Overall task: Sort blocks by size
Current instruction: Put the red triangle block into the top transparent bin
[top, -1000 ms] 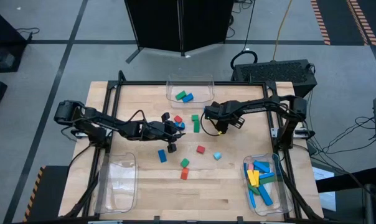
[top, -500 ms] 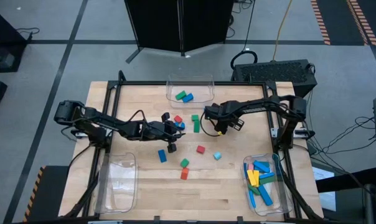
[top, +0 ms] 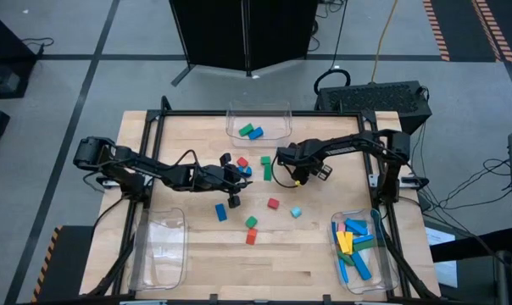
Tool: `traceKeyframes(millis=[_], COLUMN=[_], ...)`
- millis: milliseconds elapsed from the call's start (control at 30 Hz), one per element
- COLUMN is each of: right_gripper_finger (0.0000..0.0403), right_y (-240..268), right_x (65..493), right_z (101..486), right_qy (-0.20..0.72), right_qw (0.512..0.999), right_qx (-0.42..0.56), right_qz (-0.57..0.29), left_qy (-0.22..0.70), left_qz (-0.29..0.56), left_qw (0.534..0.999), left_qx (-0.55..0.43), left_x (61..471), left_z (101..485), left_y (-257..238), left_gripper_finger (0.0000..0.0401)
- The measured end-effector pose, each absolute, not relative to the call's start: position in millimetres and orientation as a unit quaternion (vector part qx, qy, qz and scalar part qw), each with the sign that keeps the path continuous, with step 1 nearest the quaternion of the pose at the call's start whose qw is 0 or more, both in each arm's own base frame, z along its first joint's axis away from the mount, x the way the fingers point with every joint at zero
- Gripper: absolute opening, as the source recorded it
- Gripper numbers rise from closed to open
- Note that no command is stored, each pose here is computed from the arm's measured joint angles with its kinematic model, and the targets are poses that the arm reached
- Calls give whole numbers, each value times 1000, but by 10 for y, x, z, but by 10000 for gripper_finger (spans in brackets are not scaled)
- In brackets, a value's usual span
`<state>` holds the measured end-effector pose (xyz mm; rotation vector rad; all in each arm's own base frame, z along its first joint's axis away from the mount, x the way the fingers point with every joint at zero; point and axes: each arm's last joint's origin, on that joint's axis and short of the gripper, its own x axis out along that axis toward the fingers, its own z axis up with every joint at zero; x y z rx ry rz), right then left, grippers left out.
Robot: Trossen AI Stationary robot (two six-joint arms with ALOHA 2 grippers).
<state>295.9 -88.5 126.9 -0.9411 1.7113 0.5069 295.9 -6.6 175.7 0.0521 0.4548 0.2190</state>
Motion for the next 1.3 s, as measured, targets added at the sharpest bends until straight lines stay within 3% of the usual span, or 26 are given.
traceKeyframes(millis=[233, 500, 800, 967, 1300], right_gripper_finger=[117, 141, 124, 128, 129], right_y=[-892, -896, -877, -844, -804], right_x=[3005, 3219, 3488, 3561, 3648], right_z=[1343, 1575, 1906, 1961, 2001], right_qy=[721, 678, 590, 536, 493], right_qw=[569, 666, 781, 815, 843], right_qx=[-349, -272, -136, -84, -54], right_qz=[185, 151, 157, 202, 209], left_qy=[225, 225, 223, 247, 233], left_qz=[108, 118, 102, 46, 7], left_qw=[968, 967, 963, 952, 925], left_qx=[26, 34, 107, 176, 299], left_x=[2959, 2958, 2967, 2952, 2964], left_z=[1757, 1758, 1776, 1737, 1764], left_y=[-66, -59, -59, -81, -140], left_gripper_finger=[112, 112, 112, 112, 112])
